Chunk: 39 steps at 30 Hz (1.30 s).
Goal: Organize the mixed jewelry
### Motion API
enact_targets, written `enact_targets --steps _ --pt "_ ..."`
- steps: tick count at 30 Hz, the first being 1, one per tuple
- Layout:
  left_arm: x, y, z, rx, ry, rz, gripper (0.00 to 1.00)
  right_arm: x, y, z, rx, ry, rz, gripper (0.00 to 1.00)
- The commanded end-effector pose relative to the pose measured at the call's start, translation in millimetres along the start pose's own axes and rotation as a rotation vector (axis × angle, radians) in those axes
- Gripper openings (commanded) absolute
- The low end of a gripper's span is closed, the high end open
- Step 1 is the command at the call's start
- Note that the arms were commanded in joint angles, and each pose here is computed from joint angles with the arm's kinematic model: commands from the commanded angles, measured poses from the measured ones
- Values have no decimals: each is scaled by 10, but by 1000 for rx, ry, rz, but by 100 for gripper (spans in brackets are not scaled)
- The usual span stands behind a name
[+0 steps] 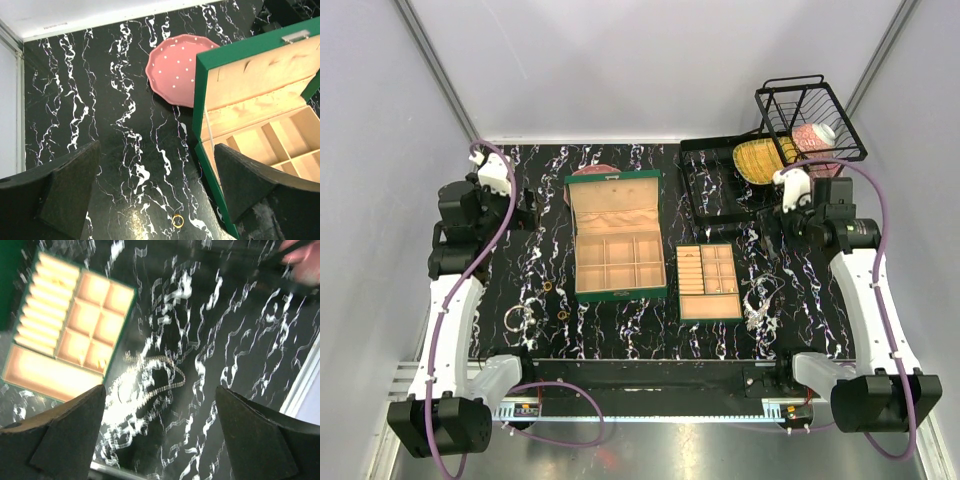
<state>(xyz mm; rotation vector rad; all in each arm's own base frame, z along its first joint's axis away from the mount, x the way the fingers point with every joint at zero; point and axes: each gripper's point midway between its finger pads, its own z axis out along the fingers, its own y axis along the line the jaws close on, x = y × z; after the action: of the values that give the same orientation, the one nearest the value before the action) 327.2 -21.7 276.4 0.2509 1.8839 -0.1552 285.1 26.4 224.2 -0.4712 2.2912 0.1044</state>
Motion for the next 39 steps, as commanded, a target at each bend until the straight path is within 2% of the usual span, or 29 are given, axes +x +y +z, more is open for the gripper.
enact_targets --steps 1,7,17,26,39 --pt "43 -57 -24 35 3 43 99 599 -15 39 -15 204 -149 95" --pt "58 -84 -42 49 5 56 99 946 -99 250 6 279 -236 92" --pt "84 -114 -187 60 45 109 99 1517 85 532 -188 465 -312 84" --pt "124 -75 -144 45 46 112 99 1635 320 677 -343 480 -275 80" --pt "125 64 -83 -32 38 89 99 1762 650 915 -396 486 -410 76"
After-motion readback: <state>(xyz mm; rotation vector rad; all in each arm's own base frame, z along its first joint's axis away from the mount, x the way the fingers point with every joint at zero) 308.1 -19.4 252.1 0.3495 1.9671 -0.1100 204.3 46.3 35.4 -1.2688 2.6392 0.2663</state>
